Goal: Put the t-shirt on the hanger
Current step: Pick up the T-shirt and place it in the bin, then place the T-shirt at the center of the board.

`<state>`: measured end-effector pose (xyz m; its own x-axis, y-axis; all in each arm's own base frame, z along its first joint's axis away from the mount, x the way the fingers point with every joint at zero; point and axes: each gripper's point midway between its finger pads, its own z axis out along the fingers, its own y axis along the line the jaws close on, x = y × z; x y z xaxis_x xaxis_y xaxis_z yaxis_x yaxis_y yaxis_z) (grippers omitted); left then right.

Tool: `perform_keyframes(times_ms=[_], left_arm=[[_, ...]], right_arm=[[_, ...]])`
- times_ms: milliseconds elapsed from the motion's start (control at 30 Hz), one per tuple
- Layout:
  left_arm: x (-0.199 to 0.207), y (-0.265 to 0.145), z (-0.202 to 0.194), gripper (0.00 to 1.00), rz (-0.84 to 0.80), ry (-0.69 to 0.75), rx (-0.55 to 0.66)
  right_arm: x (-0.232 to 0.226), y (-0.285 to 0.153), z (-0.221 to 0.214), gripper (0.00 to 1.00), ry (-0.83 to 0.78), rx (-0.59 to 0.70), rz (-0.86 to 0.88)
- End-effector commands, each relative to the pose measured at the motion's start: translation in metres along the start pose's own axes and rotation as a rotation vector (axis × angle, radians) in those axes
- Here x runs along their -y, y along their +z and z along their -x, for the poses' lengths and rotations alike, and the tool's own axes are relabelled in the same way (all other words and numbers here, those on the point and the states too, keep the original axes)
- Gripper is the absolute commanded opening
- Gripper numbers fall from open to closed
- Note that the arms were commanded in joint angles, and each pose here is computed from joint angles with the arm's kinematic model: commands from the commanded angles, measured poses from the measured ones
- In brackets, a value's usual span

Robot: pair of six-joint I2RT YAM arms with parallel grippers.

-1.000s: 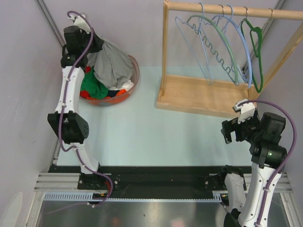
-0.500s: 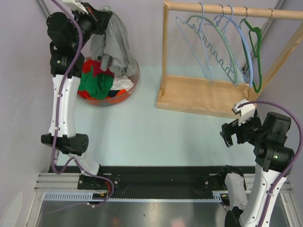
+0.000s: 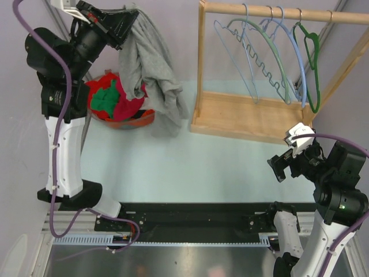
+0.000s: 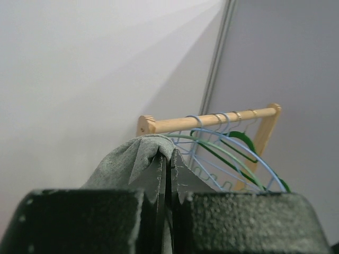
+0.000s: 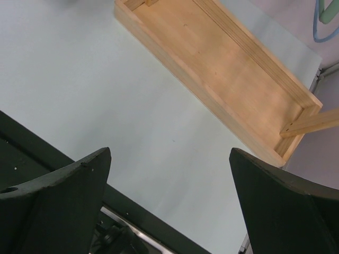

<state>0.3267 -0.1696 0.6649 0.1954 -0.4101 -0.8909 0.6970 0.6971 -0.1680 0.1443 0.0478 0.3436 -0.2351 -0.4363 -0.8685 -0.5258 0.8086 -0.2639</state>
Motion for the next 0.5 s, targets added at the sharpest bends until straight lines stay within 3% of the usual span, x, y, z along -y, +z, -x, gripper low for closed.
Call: perform_keyframes(times_ms=[0, 133, 267, 467], left_arm=[[0.053, -0.023, 0.046, 0.0, -0.151, -0.032, 0.097], [0.072, -0.028, 0.044, 0.0, -0.221, -0.066, 0.072], [0.074, -0.027, 0.014, 0.0, -0.212, -0.051, -0.004], [0.027, -0.049, -0.019, 0.0, 0.036, 0.079, -0.094]], right_arm=[[-0.025, -0.001, -0.012, 1.0, 0.088, -0.056, 0.124], [-0.028, 0.001, -0.009, 1.0, 0.093, -0.04, 0.155], [-0.032, 0.001, -0.007, 1.0, 0.104, -0.039, 0.186], [-0.031, 0.005, -0.011, 0.99, 0.106, -0.054, 0.204]])
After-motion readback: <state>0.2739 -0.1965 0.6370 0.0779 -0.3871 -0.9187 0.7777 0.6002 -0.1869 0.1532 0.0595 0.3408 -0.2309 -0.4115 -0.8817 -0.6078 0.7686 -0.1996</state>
